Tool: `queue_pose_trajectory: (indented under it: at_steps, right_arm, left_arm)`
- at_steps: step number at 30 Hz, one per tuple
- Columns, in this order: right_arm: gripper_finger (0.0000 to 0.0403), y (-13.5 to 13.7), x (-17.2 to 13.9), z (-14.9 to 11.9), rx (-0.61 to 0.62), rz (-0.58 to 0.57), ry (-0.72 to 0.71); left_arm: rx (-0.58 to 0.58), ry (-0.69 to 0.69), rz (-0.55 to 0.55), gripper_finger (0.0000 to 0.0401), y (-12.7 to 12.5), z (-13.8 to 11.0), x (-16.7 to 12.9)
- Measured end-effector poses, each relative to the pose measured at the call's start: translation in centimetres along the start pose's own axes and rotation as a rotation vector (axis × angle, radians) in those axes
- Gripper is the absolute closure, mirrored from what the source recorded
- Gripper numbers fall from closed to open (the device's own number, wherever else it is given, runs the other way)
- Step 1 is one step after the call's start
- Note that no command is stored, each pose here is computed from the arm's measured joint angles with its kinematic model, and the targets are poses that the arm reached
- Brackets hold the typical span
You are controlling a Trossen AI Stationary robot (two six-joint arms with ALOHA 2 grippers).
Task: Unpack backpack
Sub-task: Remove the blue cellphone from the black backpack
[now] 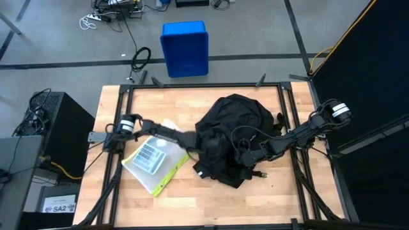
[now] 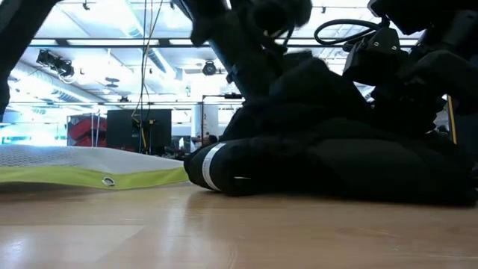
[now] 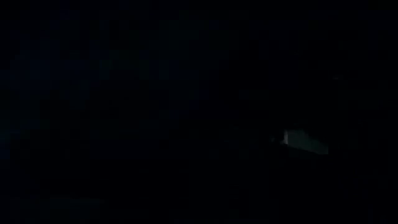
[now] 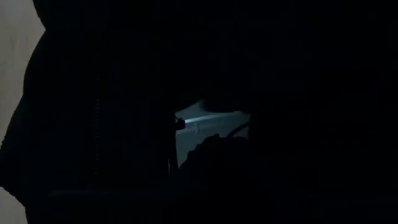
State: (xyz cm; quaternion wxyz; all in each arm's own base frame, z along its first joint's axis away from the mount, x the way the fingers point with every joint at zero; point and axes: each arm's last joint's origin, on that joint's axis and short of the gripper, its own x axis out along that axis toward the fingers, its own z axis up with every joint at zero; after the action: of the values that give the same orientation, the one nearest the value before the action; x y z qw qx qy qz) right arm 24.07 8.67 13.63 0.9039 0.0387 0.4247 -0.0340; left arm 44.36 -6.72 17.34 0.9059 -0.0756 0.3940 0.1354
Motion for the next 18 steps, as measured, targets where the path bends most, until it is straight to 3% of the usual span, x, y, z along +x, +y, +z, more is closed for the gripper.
queue_pose_trajectory:
  at_steps: [3, 9, 18]
  right_arm:
    - [0.0382, 0.0, 0.0, 0.0, 0.009, -0.002, -0.001]
    - [0.0382, 0.1, 0.0, 0.0, 0.017, -0.005, -0.012]
    - [0.0382, 0.2, 0.0, 0.1, 0.003, -0.001, -0.018]
  left_arm:
    - [-0.037, -0.088, -0.031, 0.0219, -1.0, -2.3, 0.5]
    - [-0.237, -0.232, -0.111, 0.0219, 0.6, -5.5, 1.6]
    - [-0.379, -0.407, -0.232, 0.0219, 3.2, -6.8, 1.3]
